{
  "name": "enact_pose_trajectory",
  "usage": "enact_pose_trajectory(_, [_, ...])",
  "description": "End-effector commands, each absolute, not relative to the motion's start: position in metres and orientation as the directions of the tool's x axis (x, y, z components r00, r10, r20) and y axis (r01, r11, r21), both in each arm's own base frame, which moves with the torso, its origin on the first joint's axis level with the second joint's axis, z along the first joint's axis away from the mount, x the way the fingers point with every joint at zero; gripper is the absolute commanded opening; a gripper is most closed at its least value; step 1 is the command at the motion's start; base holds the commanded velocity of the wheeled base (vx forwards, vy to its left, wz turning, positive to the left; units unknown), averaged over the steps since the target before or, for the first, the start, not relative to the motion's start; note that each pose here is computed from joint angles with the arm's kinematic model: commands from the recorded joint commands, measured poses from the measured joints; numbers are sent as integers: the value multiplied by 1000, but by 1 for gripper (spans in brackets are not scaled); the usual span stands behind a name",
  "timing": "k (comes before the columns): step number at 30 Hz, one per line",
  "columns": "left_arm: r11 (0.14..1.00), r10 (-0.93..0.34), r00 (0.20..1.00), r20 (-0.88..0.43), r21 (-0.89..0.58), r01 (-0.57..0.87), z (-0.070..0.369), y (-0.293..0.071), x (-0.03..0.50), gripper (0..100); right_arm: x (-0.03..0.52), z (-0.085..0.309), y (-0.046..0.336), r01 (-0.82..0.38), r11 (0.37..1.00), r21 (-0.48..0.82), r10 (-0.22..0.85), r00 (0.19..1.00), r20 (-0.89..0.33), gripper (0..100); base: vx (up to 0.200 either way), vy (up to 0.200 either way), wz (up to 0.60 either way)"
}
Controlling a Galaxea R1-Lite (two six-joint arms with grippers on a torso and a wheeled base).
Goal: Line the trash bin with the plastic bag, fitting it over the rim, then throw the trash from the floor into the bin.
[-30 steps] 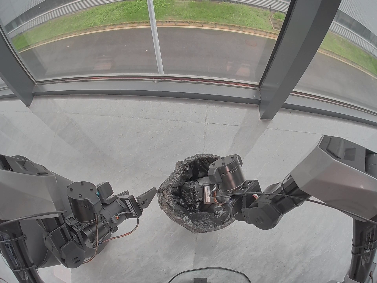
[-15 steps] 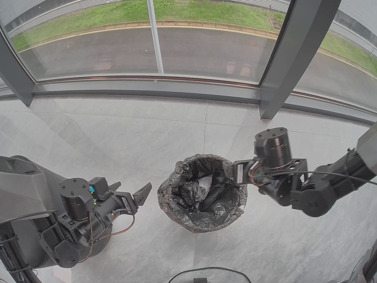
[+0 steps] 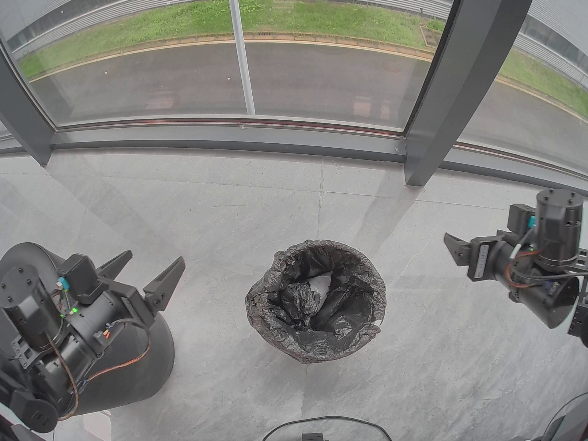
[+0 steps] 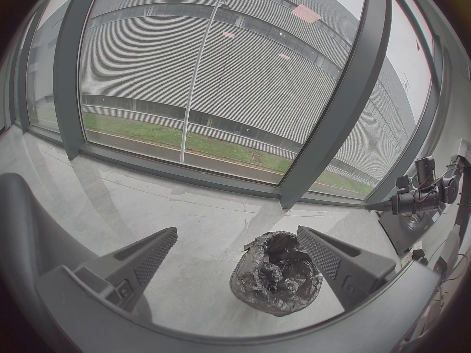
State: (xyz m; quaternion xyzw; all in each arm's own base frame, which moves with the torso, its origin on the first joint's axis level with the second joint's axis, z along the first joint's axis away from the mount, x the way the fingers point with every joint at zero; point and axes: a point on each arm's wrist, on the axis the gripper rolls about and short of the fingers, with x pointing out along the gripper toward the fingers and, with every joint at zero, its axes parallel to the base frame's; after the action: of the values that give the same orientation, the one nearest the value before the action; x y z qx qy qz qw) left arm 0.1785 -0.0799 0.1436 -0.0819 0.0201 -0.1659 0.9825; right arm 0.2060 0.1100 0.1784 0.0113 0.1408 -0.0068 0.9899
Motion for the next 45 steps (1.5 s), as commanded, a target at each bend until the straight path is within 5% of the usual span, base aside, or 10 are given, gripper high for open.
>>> enact_pose_trajectory(1, [934, -316, 946, 72, -151, 323, 168, -48, 111, 100, 137, 192, 52, 117, 990, 78, -103, 981, -164, 100, 0, 0, 0])
enact_pose_trajectory(9, [951, -274, 962, -2, -151, 271, 170, -17, 49, 100, 56, 175, 6, 233, 964, 131, -225, 972, -75, 100, 0, 0, 0])
enact_pose_trajectory(18, [979, -122, 991, 55, -155, 129, 159, 3, -4, 100, -6, 136, -12, 373, 916, 150, -370, 928, -46, 100, 0, 0, 0])
enact_pose_trajectory(33, [988, 51, 995, 81, -152, -38, 126, 3, -33, 100, -30, 99, -11, 460, 870, 176, -473, 881, 34, 100, 0, 0, 0])
enact_pose_trajectory(45, [996, 72, 997, -5, -58, -72, 82, 2, -26, 100, -28, 83, -10, 426, 899, 104, -430, 902, 18, 100, 0, 0, 0])
